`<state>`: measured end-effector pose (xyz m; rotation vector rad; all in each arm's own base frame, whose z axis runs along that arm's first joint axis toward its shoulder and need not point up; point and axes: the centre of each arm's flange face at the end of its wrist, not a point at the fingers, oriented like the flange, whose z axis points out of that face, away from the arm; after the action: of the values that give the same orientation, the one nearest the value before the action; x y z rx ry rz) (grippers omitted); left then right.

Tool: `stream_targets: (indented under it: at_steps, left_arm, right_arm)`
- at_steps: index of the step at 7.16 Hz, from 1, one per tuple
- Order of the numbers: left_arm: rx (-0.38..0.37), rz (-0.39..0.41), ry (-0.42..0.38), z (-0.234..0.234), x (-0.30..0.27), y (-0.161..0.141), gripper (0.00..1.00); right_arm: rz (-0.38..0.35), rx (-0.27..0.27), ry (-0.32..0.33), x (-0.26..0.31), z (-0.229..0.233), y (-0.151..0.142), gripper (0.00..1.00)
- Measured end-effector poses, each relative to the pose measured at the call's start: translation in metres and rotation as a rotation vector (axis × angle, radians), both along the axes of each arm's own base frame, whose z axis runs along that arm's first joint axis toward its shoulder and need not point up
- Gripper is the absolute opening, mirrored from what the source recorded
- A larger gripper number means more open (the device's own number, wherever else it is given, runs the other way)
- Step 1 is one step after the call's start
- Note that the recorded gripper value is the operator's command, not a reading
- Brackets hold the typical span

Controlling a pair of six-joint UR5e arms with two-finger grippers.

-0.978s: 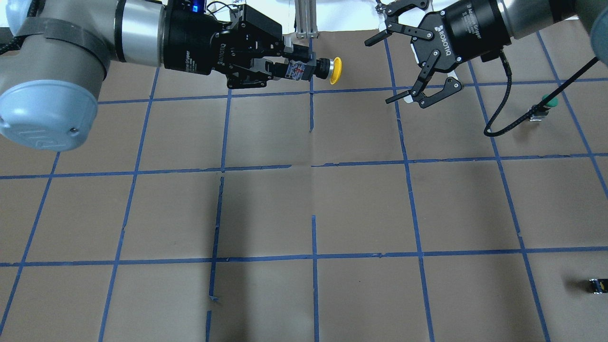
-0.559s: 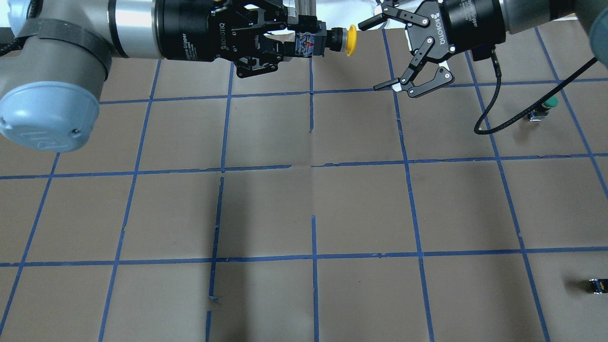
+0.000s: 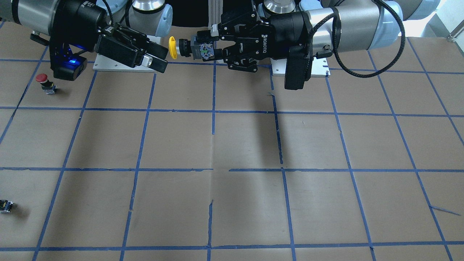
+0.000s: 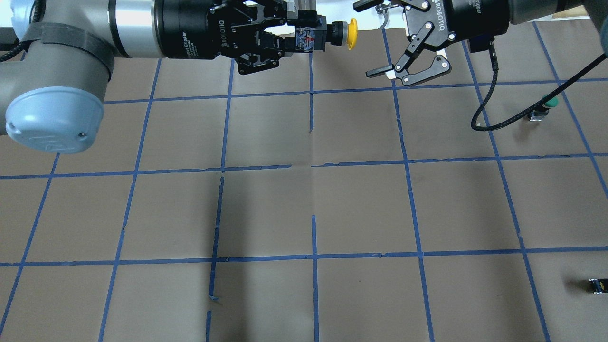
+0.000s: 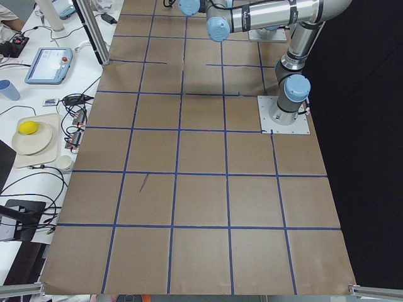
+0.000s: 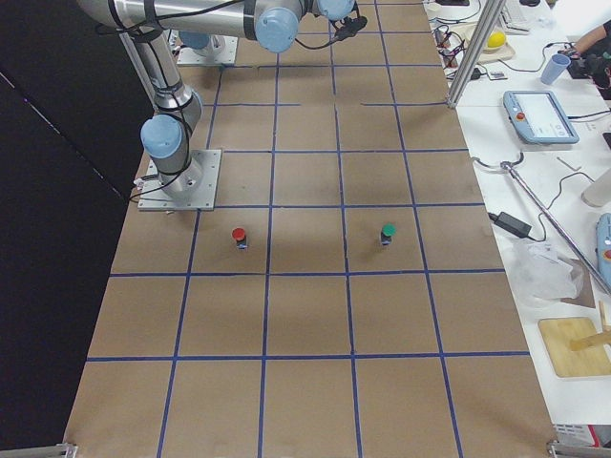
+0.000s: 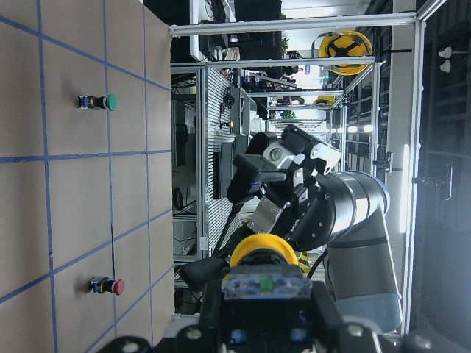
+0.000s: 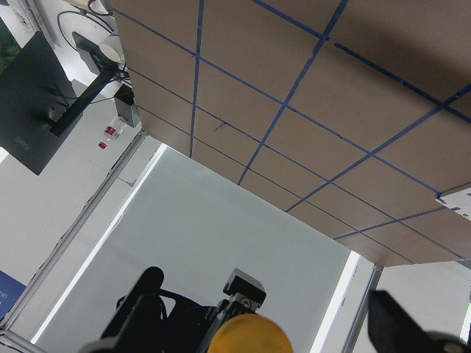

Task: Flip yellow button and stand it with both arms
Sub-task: 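Close the right gripper on the yellow cap while the left gripper holds the base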

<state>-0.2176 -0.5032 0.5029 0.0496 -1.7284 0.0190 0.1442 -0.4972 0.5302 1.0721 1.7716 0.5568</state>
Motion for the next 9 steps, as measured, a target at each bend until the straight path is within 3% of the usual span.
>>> stream_targets:
  at_steps: [3,4,8,9]
  left_arm:
    - [-0.001,0.001,0.0,0.001,0.0,0.0,0.12]
    - [-0.002,0.0,0.0,0.001,0.0,0.001,0.12]
    - [-0.004,0.001,0.001,0.002,0.0,0.002,0.12]
    - [-0.004,0.001,0.004,0.002,0.0,0.003,0.12]
  right_arm:
    - [0.0,0.013,-0.024,0.011,0.012,0.016,0.99]
    - [0.004,0.028,-0.027,0.017,0.012,0.018,0.94]
    - [0.008,0.042,-0.029,0.021,0.01,0.017,0.62]
    - [0.008,0.041,-0.03,0.021,0.01,0.018,0.49]
